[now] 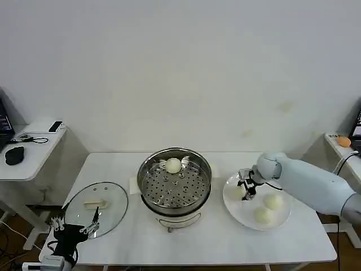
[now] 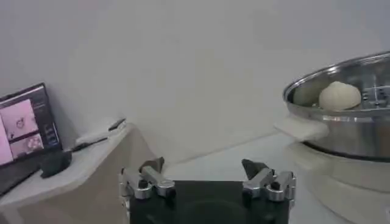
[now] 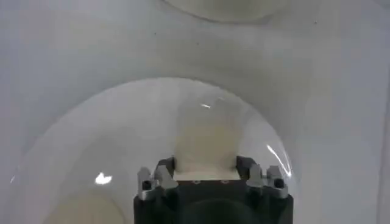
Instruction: Take steamed baozi put them in steamer then cover it.
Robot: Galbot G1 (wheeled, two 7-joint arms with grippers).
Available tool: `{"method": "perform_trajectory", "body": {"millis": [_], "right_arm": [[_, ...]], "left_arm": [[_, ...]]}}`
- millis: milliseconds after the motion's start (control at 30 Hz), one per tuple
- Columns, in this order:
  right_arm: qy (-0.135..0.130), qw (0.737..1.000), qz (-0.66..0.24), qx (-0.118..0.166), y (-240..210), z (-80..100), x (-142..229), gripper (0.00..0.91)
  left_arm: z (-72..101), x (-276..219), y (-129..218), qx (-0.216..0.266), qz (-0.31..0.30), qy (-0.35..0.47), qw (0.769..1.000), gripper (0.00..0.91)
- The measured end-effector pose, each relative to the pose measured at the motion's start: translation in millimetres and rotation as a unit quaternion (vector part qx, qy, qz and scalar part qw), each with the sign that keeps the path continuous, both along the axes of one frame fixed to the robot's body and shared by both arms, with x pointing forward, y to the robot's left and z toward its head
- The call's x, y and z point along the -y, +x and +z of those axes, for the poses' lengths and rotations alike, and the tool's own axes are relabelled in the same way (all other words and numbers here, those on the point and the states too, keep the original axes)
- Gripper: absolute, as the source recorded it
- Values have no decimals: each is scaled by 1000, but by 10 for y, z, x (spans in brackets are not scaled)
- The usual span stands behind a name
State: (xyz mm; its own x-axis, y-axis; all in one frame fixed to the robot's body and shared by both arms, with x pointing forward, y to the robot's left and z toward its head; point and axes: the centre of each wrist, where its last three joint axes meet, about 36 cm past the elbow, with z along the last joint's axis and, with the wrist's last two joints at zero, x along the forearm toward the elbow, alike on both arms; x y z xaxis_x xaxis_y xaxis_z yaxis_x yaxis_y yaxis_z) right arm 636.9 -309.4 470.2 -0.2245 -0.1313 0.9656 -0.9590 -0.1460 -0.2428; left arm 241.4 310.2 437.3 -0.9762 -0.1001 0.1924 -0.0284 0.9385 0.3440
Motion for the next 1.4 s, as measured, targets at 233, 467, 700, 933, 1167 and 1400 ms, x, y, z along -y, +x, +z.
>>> {"method": "perform_trajectory", "body": {"millis": [233, 467, 700, 933, 1167, 1400], "right_arm": [[3, 1000, -3, 21, 39, 426, 61, 655], [18, 999, 7, 50, 84, 929, -83, 655], [44, 996, 29, 70, 97, 1413, -470, 655], [71, 993, 44, 79, 107, 1772, -989, 665], [93, 992, 47, 71, 83, 1922, -1612, 665], [111, 992, 43, 38, -13, 1829, -2263, 655]], "left_arm": [[7, 23, 30, 4, -3, -3, 1000, 907], [20, 38, 56, 9, -6, -4, 1000, 907], [38, 85, 89, 14, -12, -6, 1000, 907], [45, 75, 109, 16, -13, -3, 1000, 907], [70, 51, 123, 21, -11, -2, 1000, 907], [101, 30, 150, 28, -8, -1, 1000, 907]]}}
